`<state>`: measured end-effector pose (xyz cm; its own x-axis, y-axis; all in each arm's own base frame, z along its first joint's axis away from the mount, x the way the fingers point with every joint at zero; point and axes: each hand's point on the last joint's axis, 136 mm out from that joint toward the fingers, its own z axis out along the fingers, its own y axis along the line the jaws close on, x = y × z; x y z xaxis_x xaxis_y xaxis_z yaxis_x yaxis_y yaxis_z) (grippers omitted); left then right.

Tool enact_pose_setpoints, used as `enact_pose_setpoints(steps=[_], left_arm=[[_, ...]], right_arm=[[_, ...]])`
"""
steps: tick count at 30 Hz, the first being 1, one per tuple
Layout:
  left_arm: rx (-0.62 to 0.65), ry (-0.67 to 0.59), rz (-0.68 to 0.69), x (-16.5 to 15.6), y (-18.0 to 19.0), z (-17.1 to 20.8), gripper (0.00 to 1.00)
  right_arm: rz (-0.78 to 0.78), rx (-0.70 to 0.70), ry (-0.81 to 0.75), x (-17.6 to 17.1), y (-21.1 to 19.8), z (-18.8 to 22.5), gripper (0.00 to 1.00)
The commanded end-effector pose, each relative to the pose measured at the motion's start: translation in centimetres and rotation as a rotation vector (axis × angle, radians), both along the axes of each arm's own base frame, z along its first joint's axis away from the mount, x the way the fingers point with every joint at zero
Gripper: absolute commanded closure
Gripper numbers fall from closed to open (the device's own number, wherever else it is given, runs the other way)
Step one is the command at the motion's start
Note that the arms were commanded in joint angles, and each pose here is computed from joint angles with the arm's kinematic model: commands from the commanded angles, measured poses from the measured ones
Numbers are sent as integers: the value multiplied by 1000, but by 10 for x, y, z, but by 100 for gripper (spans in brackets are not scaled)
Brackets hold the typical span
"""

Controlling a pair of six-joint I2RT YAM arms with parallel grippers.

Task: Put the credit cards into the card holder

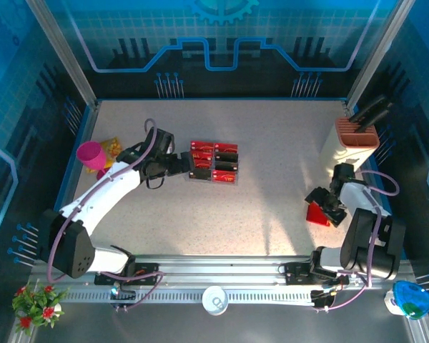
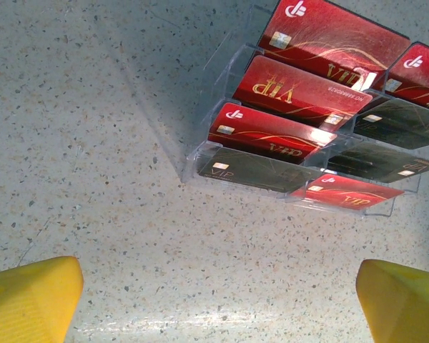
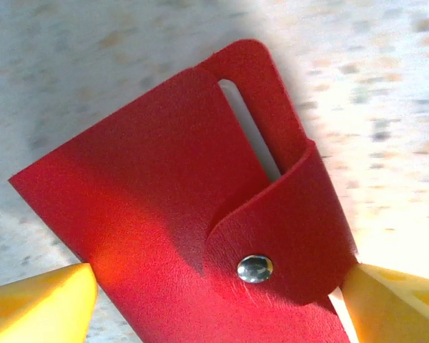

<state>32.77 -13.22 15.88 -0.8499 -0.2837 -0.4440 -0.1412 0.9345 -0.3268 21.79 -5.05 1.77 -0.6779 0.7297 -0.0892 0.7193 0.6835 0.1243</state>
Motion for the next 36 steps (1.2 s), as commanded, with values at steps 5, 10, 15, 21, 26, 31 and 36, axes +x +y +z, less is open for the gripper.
enact_pose_setpoints(steps=[5, 10, 15, 21, 26, 31, 36], left_arm=[[-30, -17, -3, -8, -5, 5, 1], [-49, -33, -4, -4, -11, 8, 1], [-59, -52, -31, 1, -25, 15, 1], [-68, -67, -90, 2, -45, 19, 1], [-71, -56, -162, 2, -63, 18, 1], [-105, -55, -197, 5, -77, 21, 1], [-114, -52, -235, 6, -92, 24, 1]], right_arm=[[145, 96, -37, 38, 64, -3, 12], [275, 128, -99, 70, 107, 17, 12], [356, 161, -193, 80, 125, 47, 11], [352, 151, -271, 66, 107, 58, 8], [340, 269, -363, 52, 104, 53, 22], [318, 363, -389, 46, 108, 41, 40], [306, 384, -380, 46, 109, 32, 42]])
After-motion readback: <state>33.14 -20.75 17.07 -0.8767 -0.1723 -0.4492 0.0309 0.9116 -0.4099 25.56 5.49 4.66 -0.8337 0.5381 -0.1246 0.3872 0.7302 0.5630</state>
